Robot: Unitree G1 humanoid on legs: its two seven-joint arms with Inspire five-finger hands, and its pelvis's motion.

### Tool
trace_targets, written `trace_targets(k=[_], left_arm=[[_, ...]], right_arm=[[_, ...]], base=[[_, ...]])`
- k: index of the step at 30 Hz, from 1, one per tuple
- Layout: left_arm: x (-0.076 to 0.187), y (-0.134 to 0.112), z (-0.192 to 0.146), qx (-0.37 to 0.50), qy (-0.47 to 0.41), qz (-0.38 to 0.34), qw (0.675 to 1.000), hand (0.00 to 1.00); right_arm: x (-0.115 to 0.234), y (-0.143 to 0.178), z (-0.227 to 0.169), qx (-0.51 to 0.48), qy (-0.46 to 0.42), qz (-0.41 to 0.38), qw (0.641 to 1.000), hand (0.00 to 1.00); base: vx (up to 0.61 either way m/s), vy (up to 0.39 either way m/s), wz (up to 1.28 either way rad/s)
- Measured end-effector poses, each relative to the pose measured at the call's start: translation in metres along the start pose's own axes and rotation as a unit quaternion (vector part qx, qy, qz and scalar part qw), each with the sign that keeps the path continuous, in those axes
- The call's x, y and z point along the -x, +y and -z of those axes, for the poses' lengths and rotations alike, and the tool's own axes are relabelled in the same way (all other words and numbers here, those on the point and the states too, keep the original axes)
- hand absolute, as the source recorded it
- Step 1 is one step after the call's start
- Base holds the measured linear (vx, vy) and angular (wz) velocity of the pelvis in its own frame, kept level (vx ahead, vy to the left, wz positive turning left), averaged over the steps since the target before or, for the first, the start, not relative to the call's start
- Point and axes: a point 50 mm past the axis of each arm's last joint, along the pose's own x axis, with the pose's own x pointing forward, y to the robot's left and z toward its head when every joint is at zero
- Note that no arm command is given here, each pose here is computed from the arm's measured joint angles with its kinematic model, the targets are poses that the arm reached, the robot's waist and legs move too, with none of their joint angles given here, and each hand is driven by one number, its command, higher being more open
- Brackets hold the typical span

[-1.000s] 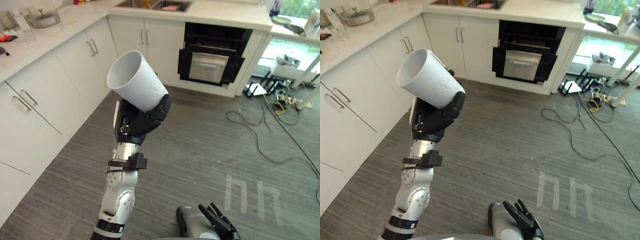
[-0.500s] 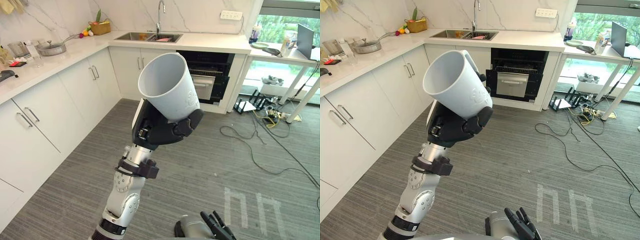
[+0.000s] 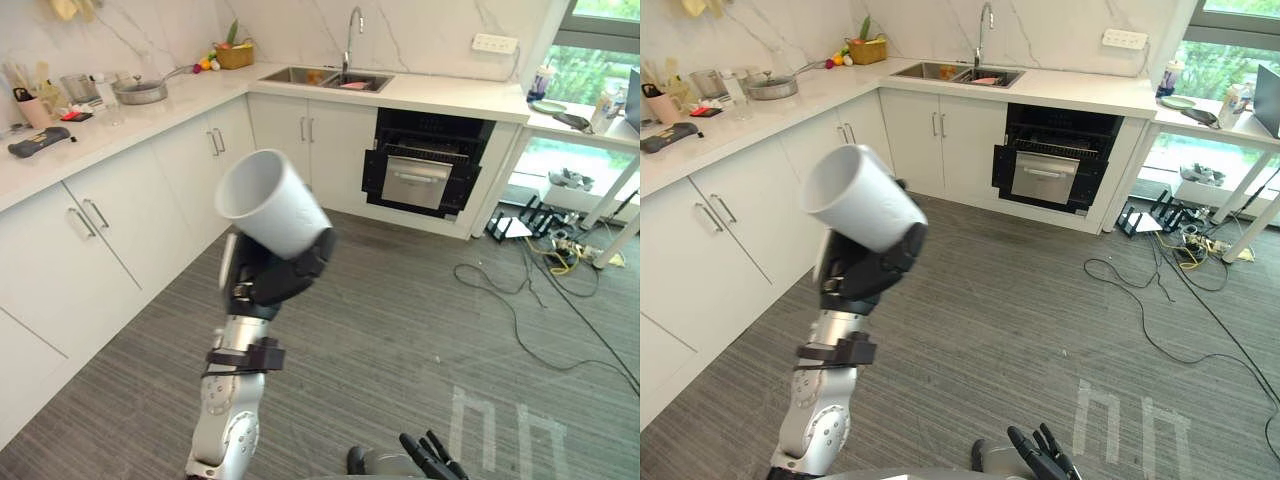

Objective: Walk over to the sink, pick up the cup, carry it to the dishwasher, place the cup inside the dishwasher, then close the dishwasher door

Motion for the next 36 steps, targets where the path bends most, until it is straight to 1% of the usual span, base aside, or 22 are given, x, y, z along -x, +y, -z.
trace_targets(k=[1,3,4,5,6,8,11,15,18,20,23,26,28,31,34,36], left_arm=[[0.006,0.014,-0.005,0.002,-0.013,-0.054,0.998,0.00],[0.014,0.024,-0.008,0.008,-0.021,-0.096,0.995,0.00],[0.022,0.027,-0.005,0.018,-0.014,-0.123,0.992,0.00],[0.025,0.026,-0.003,0.026,-0.009,-0.130,0.991,0.00],[0.025,0.025,-0.001,0.030,-0.007,-0.130,0.991,0.00],[0.024,0.020,0.008,0.027,0.017,-0.100,0.994,0.00],[0.027,0.027,0.016,0.012,0.046,-0.094,0.994,0.00],[0.026,0.027,0.015,0.011,0.042,-0.094,0.995,0.00],[0.025,0.022,0.018,0.018,0.047,-0.081,0.995,0.00],[0.023,0.024,0.016,0.016,0.042,-0.073,0.996,0.00],[0.018,0.025,0.019,0.015,0.043,-0.067,0.997,0.00],[0.016,0.027,0.015,0.002,0.044,-0.058,0.997,0.00],[0.015,0.027,0.014,-0.012,0.050,-0.053,0.997,0.00],[0.009,0.021,0.007,-0.033,0.040,-0.038,0.998,0.00],[0.003,0.013,0.009,-0.027,0.036,-0.022,0.999,0.00],[0.002,0.012,0.009,-0.024,0.034,-0.022,0.999,0.00]], right_arm=[[0.000,-0.003,-0.006,0.016,-0.003,-0.005,1.000,1.00],[0.000,-0.002,-0.006,0.022,-0.001,-0.013,1.000,1.00],[-0.002,-0.003,-0.011,0.033,0.001,-0.019,0.999,1.00],[-0.004,-0.002,-0.015,0.037,-0.004,-0.025,0.999,1.00],[-0.005,-0.001,-0.017,0.039,-0.006,-0.029,0.999,1.00],[-0.008,-0.002,-0.017,0.032,-0.001,-0.028,0.999,1.00],[-0.011,-0.006,-0.017,0.030,0.011,-0.026,0.999,1.00],[-0.021,0.002,-0.028,0.037,-0.010,-0.049,0.998,1.00],[-0.022,0.001,-0.029,0.038,-0.011,-0.046,0.998,1.00],[-0.023,0.001,-0.030,0.037,-0.013,-0.042,0.998,1.00],[-0.019,-0.003,-0.021,0.023,0.000,-0.028,0.999,1.00],[-0.010,-0.006,-0.001,0.018,0.027,-0.015,0.999,1.00],[-0.005,-0.010,0.000,0.018,0.020,-0.004,1.000,1.00],[-0.009,-0.004,-0.006,0.036,0.008,-0.026,0.999,1.00],[-0.015,0.006,-0.010,0.048,-0.007,-0.049,0.998,1.00],[-0.017,0.013,-0.008,0.046,-0.007,-0.059,0.997,1.00]], base=[[0.13,-0.079,0.13],[0.14,-0.135,-0.08],[0.16,-0.218,-0.20],[0.16,-0.203,-0.19],[0.23,-0.130,-0.18],[0.23,-0.102,-0.07],[0.25,-0.066,-0.35],[0.32,0.021,-0.68],[0.43,0.146,-0.48],[0.56,0.279,-0.39],[0.42,0.240,-0.02],[0.46,0.226,0.01],[0.43,0.173,-0.08],[0.46,0.081,0.34],[0.53,-0.016,0.37],[0.50,-0.096,0.43]])
